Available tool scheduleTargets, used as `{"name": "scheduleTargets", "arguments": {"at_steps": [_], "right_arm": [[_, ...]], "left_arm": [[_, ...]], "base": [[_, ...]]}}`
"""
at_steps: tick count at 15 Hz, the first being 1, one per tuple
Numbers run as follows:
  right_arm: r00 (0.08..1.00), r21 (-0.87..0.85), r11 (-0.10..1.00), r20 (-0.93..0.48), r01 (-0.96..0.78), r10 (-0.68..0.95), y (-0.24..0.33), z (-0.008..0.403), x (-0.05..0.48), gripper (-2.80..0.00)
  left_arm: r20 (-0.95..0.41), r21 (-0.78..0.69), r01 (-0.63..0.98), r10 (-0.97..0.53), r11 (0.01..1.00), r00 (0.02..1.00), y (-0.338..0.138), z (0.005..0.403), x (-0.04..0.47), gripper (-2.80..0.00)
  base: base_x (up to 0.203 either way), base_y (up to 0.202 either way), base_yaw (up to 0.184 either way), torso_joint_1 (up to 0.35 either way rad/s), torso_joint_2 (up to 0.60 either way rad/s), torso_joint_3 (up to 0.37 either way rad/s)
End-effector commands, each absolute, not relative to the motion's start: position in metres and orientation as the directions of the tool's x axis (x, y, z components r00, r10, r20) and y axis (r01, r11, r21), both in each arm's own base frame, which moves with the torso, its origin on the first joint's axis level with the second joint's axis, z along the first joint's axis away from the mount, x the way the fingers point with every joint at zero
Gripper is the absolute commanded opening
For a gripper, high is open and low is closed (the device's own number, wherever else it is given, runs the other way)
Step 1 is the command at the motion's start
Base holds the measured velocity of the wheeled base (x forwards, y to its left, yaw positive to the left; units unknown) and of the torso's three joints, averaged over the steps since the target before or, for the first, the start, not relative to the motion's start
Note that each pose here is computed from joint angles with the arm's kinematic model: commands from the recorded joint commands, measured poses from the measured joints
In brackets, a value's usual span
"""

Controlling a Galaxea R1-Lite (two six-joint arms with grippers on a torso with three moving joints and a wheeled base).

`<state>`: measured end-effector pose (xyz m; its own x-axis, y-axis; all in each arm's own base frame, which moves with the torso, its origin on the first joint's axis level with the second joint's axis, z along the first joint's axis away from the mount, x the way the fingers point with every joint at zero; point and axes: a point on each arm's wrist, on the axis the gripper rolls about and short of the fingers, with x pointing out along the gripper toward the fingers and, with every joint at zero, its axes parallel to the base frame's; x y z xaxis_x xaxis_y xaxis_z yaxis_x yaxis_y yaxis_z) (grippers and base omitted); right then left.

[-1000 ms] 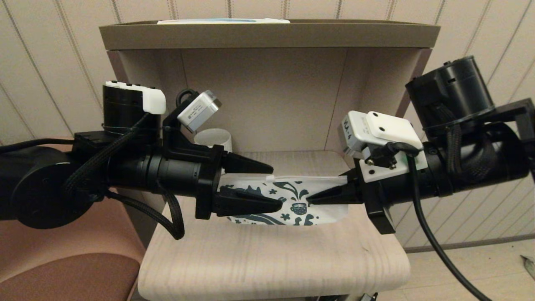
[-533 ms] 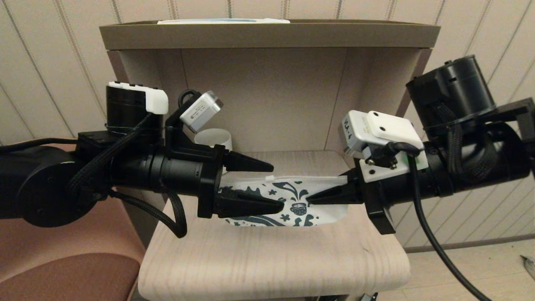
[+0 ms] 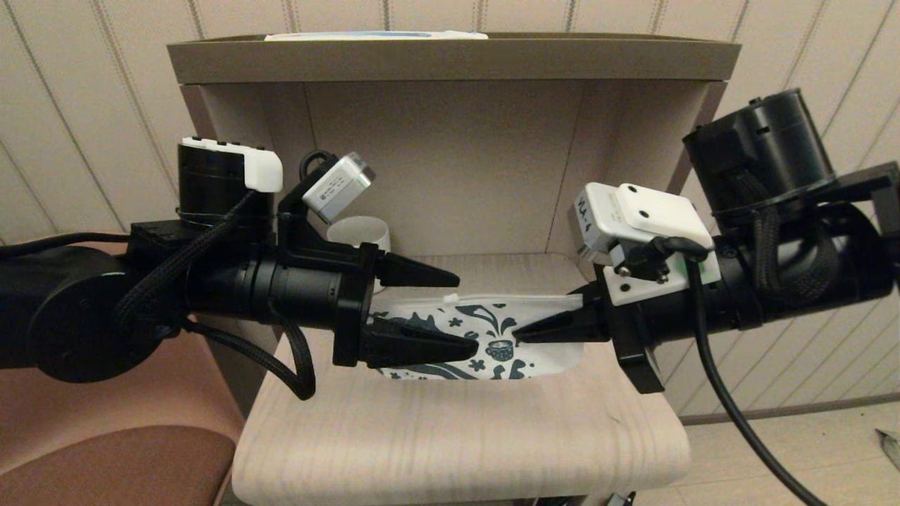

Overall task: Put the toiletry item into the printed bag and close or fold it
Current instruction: Close the strorage bag and place it on the desk

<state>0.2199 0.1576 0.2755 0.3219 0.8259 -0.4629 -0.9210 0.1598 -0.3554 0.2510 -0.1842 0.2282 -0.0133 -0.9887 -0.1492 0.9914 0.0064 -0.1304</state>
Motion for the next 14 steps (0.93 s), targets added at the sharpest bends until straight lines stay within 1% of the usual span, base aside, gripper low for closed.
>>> {"name": "scheduleTargets", "arguments": {"at_steps": [1,10,14], "right_arm": [[0.323,-0.356,0.161,-0.462,-0.921,0.826,0.157,0.276,0.221,-2.80],[0.263,-0.255,0.156,-0.463,-0.954,0.846,0.160,0.266,0.231,-2.80],[0.260,-0.252,0.156,-0.462,-0.955,0.848,0.161,0.265,0.234,-2.80]], "left_arm": [[-0.148,-0.130,0.992,-0.989,0.006,-0.014,-0.184,0.228,0.252,0.00],[-0.145,-0.124,0.992,-0.989,0.006,-0.012,-0.184,0.230,0.251,0.00],[-0.146,-0.125,0.992,-0.989,0.009,-0.009,-0.184,0.229,0.252,0.00]], "base": [[0.000,0.000,0.000,0.000,0.00,0.000],[0.000,0.000,0.000,0.000,0.00,0.000],[0.000,0.000,0.000,0.000,0.00,0.000]]}}
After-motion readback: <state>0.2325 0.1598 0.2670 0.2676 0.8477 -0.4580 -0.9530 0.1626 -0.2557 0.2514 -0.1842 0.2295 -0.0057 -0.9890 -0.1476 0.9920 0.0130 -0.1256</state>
